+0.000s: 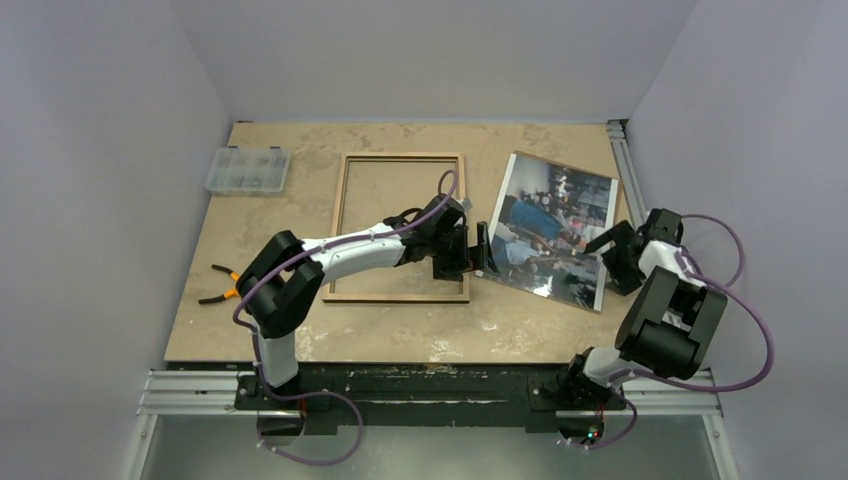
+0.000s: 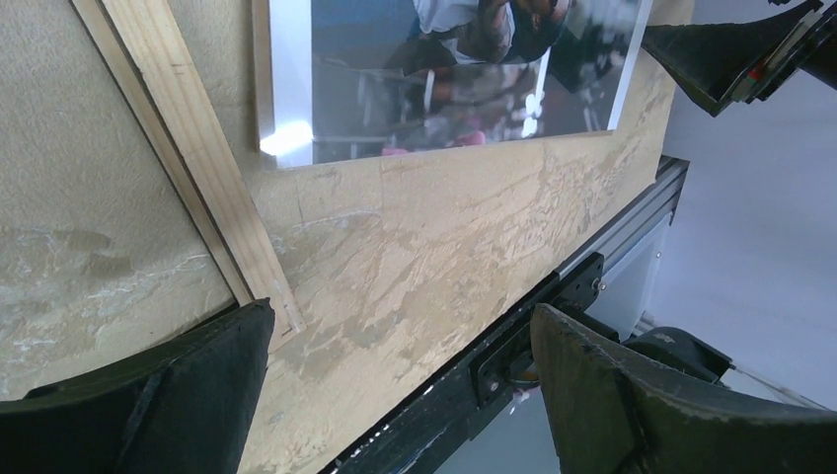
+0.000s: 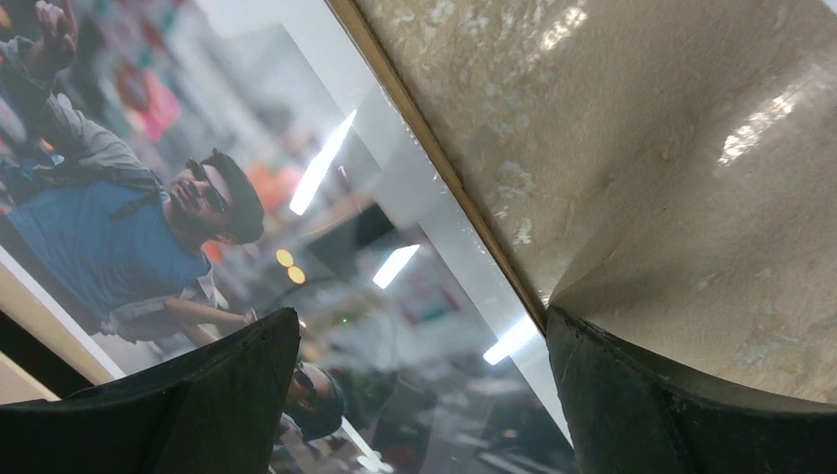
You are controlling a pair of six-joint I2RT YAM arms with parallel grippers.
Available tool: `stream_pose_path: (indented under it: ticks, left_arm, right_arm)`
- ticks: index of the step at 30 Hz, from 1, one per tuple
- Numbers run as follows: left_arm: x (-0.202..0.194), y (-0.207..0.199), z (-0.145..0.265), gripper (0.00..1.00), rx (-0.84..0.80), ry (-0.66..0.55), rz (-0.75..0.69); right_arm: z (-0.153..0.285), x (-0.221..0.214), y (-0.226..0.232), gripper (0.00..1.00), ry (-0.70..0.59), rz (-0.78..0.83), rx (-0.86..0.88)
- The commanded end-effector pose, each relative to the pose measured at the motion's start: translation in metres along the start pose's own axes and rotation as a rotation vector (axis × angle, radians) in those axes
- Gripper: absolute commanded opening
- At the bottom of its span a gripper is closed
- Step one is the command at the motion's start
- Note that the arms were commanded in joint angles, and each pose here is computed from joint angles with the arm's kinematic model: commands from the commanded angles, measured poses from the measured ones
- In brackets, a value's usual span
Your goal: Put the photo into the frame
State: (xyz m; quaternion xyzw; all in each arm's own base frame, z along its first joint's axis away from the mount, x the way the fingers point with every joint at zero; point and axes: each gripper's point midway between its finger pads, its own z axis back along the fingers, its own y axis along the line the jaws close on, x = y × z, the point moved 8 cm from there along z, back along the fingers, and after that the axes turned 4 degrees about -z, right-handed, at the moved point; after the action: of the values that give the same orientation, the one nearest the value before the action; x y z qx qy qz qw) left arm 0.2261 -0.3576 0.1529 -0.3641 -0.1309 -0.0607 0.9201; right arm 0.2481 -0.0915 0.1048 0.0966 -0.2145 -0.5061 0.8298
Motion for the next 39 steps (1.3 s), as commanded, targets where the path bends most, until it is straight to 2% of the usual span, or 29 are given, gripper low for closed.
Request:
stream_pose_path:
  ticks: [1, 13, 23, 26, 31, 39]
  left_arm:
    - [0.009, -0.016, 0.014, 0.99, -0.077, -0.057, -0.015]
    - [0.02, -0.023, -0.002, 0.99, -0.128, -0.067, -0.047]
    - [0.039, -0.025, -0.021, 0.98, -0.115, -0.103, -0.063]
    - [0.054, -0.032, -0.023, 0.98, -0.057, -0.14, -0.106]
    - [0.078, -0.029, -0.029, 0.98, 0.132, -0.154, -0.169]
    - [0.097, -0.01, -0.057, 0.98, 0.287, -0.131, -0.159]
  right_arm:
    - [0.0, -0.017, 0.004, 0.93, 0.063, 0.015, 0.063]
    - [0.01, -0.014, 0.012, 0.92, 0.031, 0.079, 0.07]
    - [0.034, 0.001, 0.013, 0.9, -0.125, 0.085, 0.024]
    - [0.035, 0.002, 0.01, 0.9, -0.155, 0.071, -0.004]
    - [0.03, 0.006, 0.003, 0.91, -0.175, 0.066, -0.075]
    - [0.007, 0.001, -0.006, 0.9, -0.103, 0.055, -0.14]
